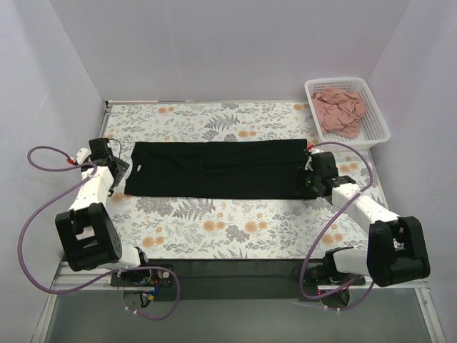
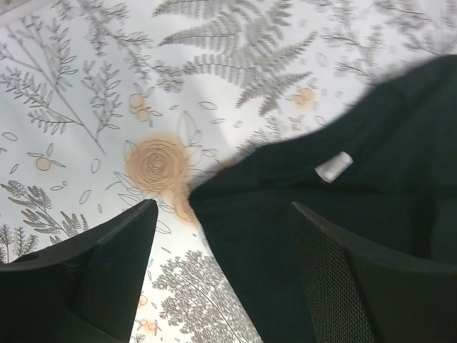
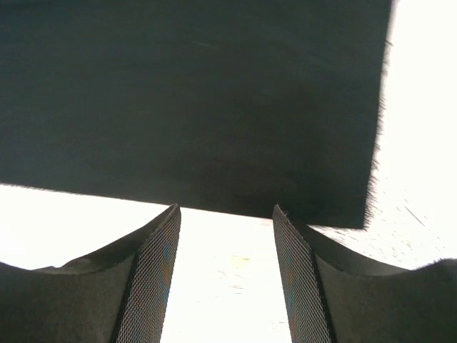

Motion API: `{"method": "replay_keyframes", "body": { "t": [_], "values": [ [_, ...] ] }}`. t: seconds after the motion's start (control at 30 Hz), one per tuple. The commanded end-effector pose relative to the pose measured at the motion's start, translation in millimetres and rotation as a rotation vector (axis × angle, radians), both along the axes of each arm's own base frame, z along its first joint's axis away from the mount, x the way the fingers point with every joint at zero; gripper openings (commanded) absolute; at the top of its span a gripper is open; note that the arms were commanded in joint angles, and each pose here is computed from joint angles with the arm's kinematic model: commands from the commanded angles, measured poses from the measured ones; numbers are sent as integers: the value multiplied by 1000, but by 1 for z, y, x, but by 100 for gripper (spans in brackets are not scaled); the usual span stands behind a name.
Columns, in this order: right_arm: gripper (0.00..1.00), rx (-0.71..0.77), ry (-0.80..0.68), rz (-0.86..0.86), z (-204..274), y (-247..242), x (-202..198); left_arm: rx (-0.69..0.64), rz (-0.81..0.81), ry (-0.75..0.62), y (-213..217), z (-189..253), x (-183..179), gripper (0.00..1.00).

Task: Fold and stack the t-shirts
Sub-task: Fold the tshirt

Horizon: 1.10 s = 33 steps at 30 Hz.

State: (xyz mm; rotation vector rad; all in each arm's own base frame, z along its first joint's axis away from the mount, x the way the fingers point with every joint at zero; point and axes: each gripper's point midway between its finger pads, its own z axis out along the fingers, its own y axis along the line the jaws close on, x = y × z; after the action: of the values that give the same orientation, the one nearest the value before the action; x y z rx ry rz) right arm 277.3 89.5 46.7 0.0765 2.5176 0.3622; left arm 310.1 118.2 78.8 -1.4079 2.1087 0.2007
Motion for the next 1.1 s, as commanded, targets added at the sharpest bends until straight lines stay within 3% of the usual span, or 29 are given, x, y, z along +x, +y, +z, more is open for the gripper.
{"method": "replay_keyframes", "body": {
  "t": [0.0,0.1,0.23,0.33,0.53,0.83,0.93,0.97,1.07],
  "values": [
    [62,-103,-132,126,42,23,25,27,-97,-114,-17,42,21,75],
    [62,-104,-142,248,48,59,31,41,-235,-150,-58,57,35,75],
    [60,-121,-102,363,35,96,33,-31,-384,-147,-114,47,36,65],
    [60,-160,-23,398,15,101,30,-68,-420,-97,-132,25,33,57],
    [60,-239,150,441,-28,87,9,-197,-461,-24,-160,-16,30,57],
    [61,-281,500,590,-64,68,-85,-164,-417,119,-150,-58,44,57],
    [61,-253,576,694,-60,76,-127,-151,-414,207,-145,-79,65,56],
    [61,-214,600,731,-54,86,-138,-144,-423,162,-146,-67,90,57],
    [61,-143,623,861,-43,116,-165,-157,-460,176,-152,-79,115,59]
  ]
}}
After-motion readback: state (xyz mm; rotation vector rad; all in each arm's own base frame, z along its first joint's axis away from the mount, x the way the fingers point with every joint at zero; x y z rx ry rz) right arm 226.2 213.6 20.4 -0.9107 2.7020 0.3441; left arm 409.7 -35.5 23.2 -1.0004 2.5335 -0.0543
